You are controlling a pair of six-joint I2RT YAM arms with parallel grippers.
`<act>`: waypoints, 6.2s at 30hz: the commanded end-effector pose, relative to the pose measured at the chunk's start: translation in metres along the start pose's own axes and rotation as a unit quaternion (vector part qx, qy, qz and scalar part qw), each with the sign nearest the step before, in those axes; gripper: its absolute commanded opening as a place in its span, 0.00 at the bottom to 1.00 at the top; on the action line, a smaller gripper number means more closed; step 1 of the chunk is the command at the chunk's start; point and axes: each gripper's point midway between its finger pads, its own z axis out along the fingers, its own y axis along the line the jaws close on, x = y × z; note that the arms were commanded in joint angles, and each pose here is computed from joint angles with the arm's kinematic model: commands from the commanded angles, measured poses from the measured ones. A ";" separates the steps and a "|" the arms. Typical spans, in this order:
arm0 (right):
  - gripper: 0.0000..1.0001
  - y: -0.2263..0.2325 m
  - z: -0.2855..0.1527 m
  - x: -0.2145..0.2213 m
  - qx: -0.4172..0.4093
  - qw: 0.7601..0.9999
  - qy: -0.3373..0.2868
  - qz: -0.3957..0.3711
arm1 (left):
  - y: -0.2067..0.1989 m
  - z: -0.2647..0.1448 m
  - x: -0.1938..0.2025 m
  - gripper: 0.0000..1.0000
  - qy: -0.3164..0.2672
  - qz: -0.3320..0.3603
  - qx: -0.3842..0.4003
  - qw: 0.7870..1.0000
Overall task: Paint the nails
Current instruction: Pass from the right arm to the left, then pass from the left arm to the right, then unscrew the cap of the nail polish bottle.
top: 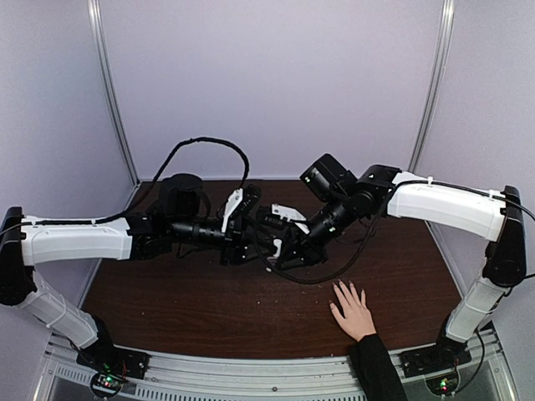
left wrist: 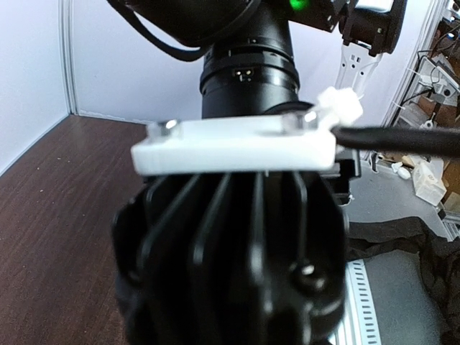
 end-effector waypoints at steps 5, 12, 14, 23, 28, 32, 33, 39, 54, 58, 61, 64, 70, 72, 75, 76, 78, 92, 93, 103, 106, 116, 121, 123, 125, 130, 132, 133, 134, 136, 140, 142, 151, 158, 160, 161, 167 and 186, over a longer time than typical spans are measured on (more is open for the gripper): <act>0.00 -0.001 -0.001 -0.007 0.012 1.000 0.001 -0.014 | -0.008 0.011 -0.025 0.36 -0.032 0.018 0.018 0.999; 0.00 -0.003 -0.002 -0.008 0.021 1.000 0.001 -0.014 | -0.007 0.016 -0.020 0.28 -0.025 0.007 0.022 0.999; 0.00 -0.003 -0.003 -0.008 0.021 1.000 0.000 -0.014 | -0.007 0.016 -0.020 0.26 -0.026 0.005 0.022 0.999; 0.03 -0.001 -0.008 -0.010 0.028 0.999 -0.009 -0.018 | -0.010 0.013 -0.023 0.05 -0.028 0.008 0.024 0.999; 0.38 -0.004 -0.020 -0.020 0.044 0.998 -0.051 -0.016 | -0.011 0.009 -0.031 0.00 -0.041 0.005 0.021 0.999; 0.56 -0.006 -0.035 -0.028 0.057 0.995 -0.083 -0.015 | -0.014 0.002 -0.044 0.00 -0.059 0.002 0.017 0.998; 0.59 -0.006 -0.039 -0.029 0.060 0.994 -0.090 -0.017 | -0.015 0.001 -0.047 0.00 -0.064 0.003 0.016 0.998; 0.90 -0.005 -0.066 -0.038 0.095 0.983 -0.156 -0.026 | -0.019 -0.012 -0.070 0.00 -0.091 0.014 0.005 0.996; 1.00 0.011 -0.114 -0.081 0.121 0.940 -0.313 -0.059 | -0.027 -0.041 -0.115 0.00 -0.170 0.032 -0.022 0.985; 1.00 0.020 -0.102 -0.083 0.071 0.947 -0.304 -0.073 | -0.028 -0.042 -0.122 0.00 -0.183 0.033 -0.017 0.982; 1.00 0.024 -0.099 -0.086 0.060 0.943 -0.315 -0.086 | -0.028 -0.041 -0.123 0.00 -0.186 0.033 -0.015 0.982; 0.95 0.026 -0.099 -0.090 0.052 0.939 -0.328 -0.091 | -0.028 -0.041 -0.125 0.00 -0.192 0.034 -0.015 0.981; 0.79 0.028 -0.093 -0.095 0.038 0.938 -0.331 -0.092 | -0.022 -0.042 -0.130 0.00 -0.203 0.030 -0.029 0.978; 0.71 0.027 -0.090 -0.096 0.029 0.940 -0.330 -0.077 | -0.021 -0.042 -0.131 0.00 -0.209 0.028 -0.031 0.977; 0.63 0.028 -0.089 -0.098 0.022 0.940 -0.332 -0.074 | -0.021 -0.042 -0.132 0.00 -0.216 0.026 -0.030 0.975; 0.60 0.028 -0.088 -0.098 0.019 0.940 -0.332 -0.073 | -0.021 -0.043 -0.133 0.00 -0.220 0.025 -0.031 0.975; 0.54 0.029 -0.088 -0.099 0.016 0.940 -0.334 -0.072 | -0.020 -0.043 -0.133 0.00 -0.222 0.024 -0.032 0.974; 0.44 0.031 -0.088 -0.105 0.002 0.938 -0.339 -0.069 | -0.019 -0.040 -0.131 0.00 -0.223 0.020 -0.029 0.974; 0.43 0.031 -0.088 -0.105 0.002 0.938 -0.339 -0.069 | -0.019 -0.039 -0.131 0.00 -0.224 0.020 -0.028 0.974; 0.26 0.031 -0.086 -0.104 -0.001 0.941 -0.334 -0.063 | -0.015 -0.034 -0.124 0.00 -0.210 0.014 -0.032 0.977; 0.19 0.030 -0.085 -0.103 -0.001 0.943 -0.327 -0.062 | -0.015 -0.035 -0.123 0.00 -0.208 0.012 -0.031 0.978; 0.11 0.037 -0.086 -0.088 -0.007 0.955 -0.290 -0.057 | -0.038 -0.045 -0.106 0.53 -0.086 0.056 -0.012 0.995; 0.12 0.054 -0.092 -0.083 -0.032 0.957 -0.277 -0.082 | -0.065 -0.057 -0.094 0.64 -0.060 0.107 0.038 0.992; 0.11 0.060 -0.093 -0.081 -0.041 0.958 -0.269 -0.086 | -0.070 -0.061 -0.096 0.66 -0.066 0.135 0.043 0.988; 0.08 0.066 -0.095 -0.080 -0.053 0.960 -0.262 -0.086 | -0.072 -0.063 -0.097 0.66 -0.068 0.148 0.047 0.986; 0.06 0.083 -0.093 -0.081 -0.090 0.961 -0.247 -0.091 | -0.082 -0.060 -0.102 0.64 -0.068 0.168 0.085 0.980; 0.06 0.089 -0.092 -0.081 -0.102 0.960 -0.242 -0.094 | -0.084 -0.058 -0.104 0.62 -0.076 0.172 0.097 0.977; 0.06 0.091 -0.091 -0.081 -0.108 0.960 -0.239 -0.095 | -0.085 -0.057 -0.105 0.61 -0.080 0.172 0.101 0.977; 0.05 0.093 -0.091 -0.081 -0.112 0.960 -0.236 -0.097 | -0.085 -0.056 -0.106 0.61 -0.082 0.171 0.103 0.976; 0.04 0.098 -0.089 -0.082 -0.119 0.960 -0.232 -0.101 | -0.086 -0.055 -0.111 0.60 -0.094 0.177 0.106 0.974; 0.04 0.105 -0.088 -0.085 -0.129 0.959 -0.230 -0.106 | -0.087 -0.055 -0.117 0.58 -0.107 0.182 0.111 0.971; 0.03 0.106 -0.087 -0.086 -0.135 0.958 -0.228 -0.107 | -0.088 -0.054 -0.120 0.57 -0.115 0.183 0.114 0.970; 0.01 0.108 -0.081 -0.087 -0.151 0.958 -0.222 -0.101 | -0.102 -0.053 -0.128 0.48 -0.138 0.192 0.147 0.960; 0.01 0.107 -0.077 -0.090 -0.161 0.956 -0.227 -0.095 | -0.105 -0.049 -0.128 0.36 -0.139 0.184 0.165 0.959; 0.01 0.106 -0.076 -0.090 -0.162 0.956 -0.227 -0.095 | -0.105 -0.048 -0.127 0.33 -0.139 0.181 0.166 0.959; 0.00 0.106 -0.076 -0.091 -0.162 0.956 -0.227 -0.095 | -0.105 -0.047 -0.127 0.32 -0.139 0.179 0.166 0.960; 0.01 0.104 -0.076 -0.095 -0.159 0.955 -0.235 -0.089 | -0.103 -0.045 -0.121 0.19 -0.134 0.174 0.163 0.962; 0.00 0.057 -0.087 -0.105 0.019 0.962 -0.259 -0.081 | -0.058 -0.034 -0.122 0.00 -0.116 0.098 0.042 0.988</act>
